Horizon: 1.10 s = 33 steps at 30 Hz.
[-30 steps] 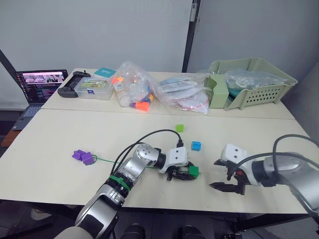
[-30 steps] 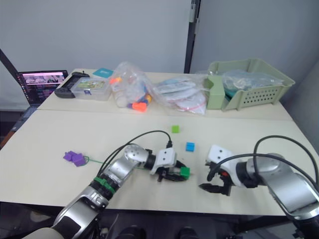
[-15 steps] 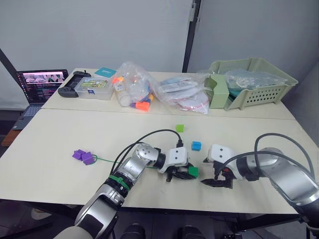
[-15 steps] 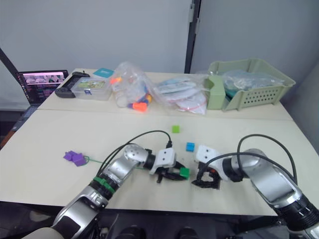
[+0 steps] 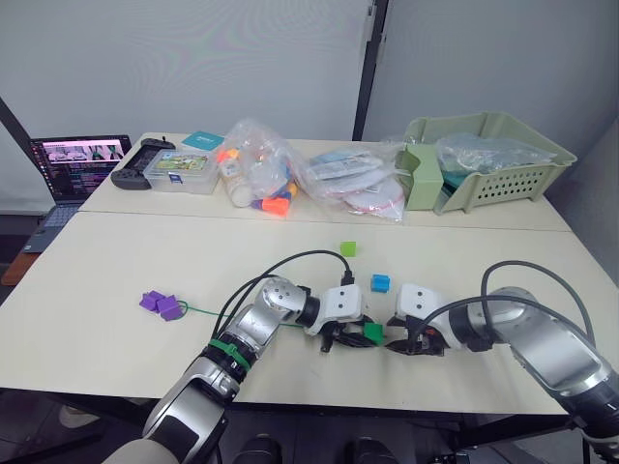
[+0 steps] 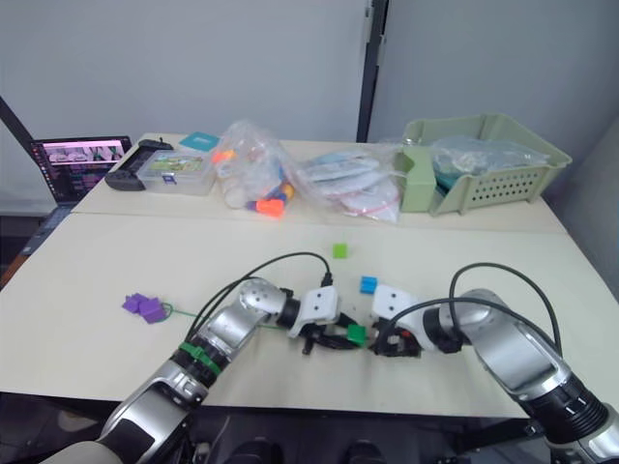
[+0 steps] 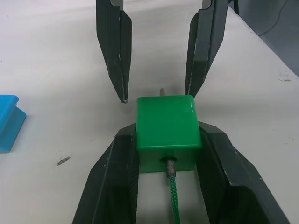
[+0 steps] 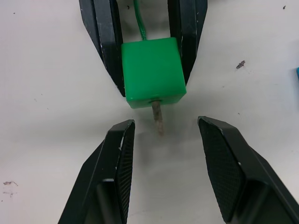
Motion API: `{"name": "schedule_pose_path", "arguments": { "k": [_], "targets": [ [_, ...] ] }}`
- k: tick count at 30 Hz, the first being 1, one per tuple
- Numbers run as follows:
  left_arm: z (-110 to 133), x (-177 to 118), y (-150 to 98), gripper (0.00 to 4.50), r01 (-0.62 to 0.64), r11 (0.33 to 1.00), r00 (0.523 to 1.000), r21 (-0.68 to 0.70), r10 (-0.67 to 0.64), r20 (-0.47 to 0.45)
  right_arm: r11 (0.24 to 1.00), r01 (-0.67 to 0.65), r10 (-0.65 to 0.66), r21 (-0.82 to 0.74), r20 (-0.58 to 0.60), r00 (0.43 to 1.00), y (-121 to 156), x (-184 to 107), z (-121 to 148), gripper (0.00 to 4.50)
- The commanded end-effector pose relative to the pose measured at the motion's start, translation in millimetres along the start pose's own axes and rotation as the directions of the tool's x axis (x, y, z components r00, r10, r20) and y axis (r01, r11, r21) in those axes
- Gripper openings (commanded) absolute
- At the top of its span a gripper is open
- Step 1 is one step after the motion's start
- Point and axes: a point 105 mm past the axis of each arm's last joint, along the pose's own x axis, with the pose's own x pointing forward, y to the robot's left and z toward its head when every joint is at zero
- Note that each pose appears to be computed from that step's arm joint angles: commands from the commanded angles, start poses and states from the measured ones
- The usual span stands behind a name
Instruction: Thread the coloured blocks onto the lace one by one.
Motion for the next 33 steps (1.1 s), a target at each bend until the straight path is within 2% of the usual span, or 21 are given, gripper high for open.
{"name": "schedule_pose_path", "arguments": {
  "k": [1, 2, 3, 4, 8, 16, 21, 33],
  "targets": [
    [6, -1, 2, 1.18, 0.001, 0.999, 1.000, 0.032, -0.001, -0.004, 1.000, 0.008, -0.008, -0.017, 0.017, 1.000, -1, -2, 9, 2.29],
    [6, -2, 2, 1.18, 0.001, 0.999, 1.000, 0.033, -0.001, -0.004, 1.000, 0.006, -0.005, -0.012, 0.017, 1.000, 0, -2, 9, 1.88],
    [6, -2, 2, 1.18, 0.001, 0.999, 1.000, 0.032, -0.001, -0.004, 1.000, 0.003, -0.003, -0.009, 0.018, 1.000, 0, -1, 9, 1.75],
    [6, -2, 2, 1.18, 0.001, 0.999, 1.000, 0.032, -0.001, -0.004, 1.000, 0.002, -0.002, -0.005, 0.019, 1.000, 1, -1, 9, 1.44],
    [6, -2, 2, 1.18, 0.000, 0.999, 1.000, 0.033, 0.000, -0.004, 1.000, -0.003, 0.003, 0.004, 0.021, 1.000, 2, 2, 9, 0.06],
    [6, -6, 4, 1.18, -0.012, 0.999, 1.000, 0.031, 0.013, -0.004, 1.000, -0.012, 0.011, 0.021, 0.025, 1.000, 4, 2, 8, 0.00],
    [-2, -27, 1, 1.18, -0.032, 0.999, 0.999, 0.028, 0.033, -0.029, 1.000, -0.016, 0.016, 0.012, 0.013, 1.000, 2, 0, 6, 0.00],
    [-43, -146, -19, 1.18, -0.182, 0.983, 0.963, -0.032, 0.172, -0.206, 0.993, -0.087, 0.088, -0.082, 0.009, 0.996, -10, 8, 14, 0.00]
  ]
}}
